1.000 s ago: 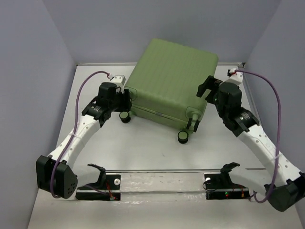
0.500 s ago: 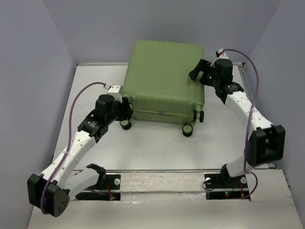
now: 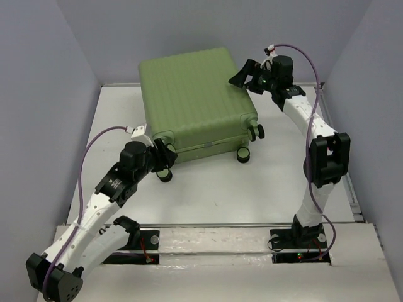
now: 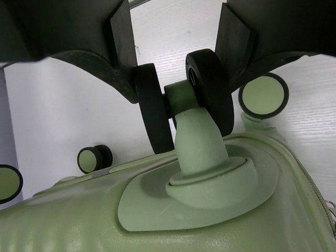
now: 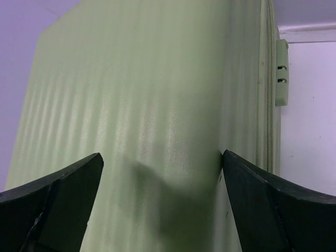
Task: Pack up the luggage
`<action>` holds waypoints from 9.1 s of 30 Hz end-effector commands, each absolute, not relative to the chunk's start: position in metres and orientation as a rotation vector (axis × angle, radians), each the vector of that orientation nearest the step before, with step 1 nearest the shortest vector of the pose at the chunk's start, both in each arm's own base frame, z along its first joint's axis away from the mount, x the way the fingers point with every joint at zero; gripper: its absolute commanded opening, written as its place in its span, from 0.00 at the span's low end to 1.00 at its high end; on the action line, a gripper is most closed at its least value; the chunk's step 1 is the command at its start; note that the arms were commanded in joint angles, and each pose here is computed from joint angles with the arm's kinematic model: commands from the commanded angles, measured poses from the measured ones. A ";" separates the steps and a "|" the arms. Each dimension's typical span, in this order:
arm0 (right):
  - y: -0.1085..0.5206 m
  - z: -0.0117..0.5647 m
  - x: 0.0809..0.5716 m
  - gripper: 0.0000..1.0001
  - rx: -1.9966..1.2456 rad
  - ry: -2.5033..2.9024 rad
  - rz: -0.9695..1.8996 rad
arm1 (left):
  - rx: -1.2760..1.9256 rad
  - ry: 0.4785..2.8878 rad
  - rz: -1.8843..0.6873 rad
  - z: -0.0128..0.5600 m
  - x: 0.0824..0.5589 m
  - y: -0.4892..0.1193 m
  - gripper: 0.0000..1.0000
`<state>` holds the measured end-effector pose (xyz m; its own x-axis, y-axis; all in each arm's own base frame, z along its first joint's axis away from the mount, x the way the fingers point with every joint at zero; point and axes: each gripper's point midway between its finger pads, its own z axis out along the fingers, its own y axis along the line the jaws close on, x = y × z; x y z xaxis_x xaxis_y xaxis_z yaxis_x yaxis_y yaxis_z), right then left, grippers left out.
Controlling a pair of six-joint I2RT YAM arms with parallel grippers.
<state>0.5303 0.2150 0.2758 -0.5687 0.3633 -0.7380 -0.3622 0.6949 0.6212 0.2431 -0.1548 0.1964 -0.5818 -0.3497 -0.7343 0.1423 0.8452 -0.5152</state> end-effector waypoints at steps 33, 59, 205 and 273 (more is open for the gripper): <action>0.159 0.200 0.320 0.41 0.126 1.408 0.749 | -0.076 1.675 -1.231 0.296 0.215 -0.208 0.06; 0.172 0.211 0.366 0.15 0.030 1.275 0.669 | -0.085 1.672 -1.308 0.300 0.190 -0.202 0.06; 0.395 0.256 0.247 0.07 -0.189 1.539 0.899 | -0.106 1.787 -0.678 0.180 0.258 -0.180 0.53; 0.235 0.379 0.140 1.00 -0.199 1.529 0.909 | -0.153 1.276 -0.859 0.409 0.122 -0.069 0.99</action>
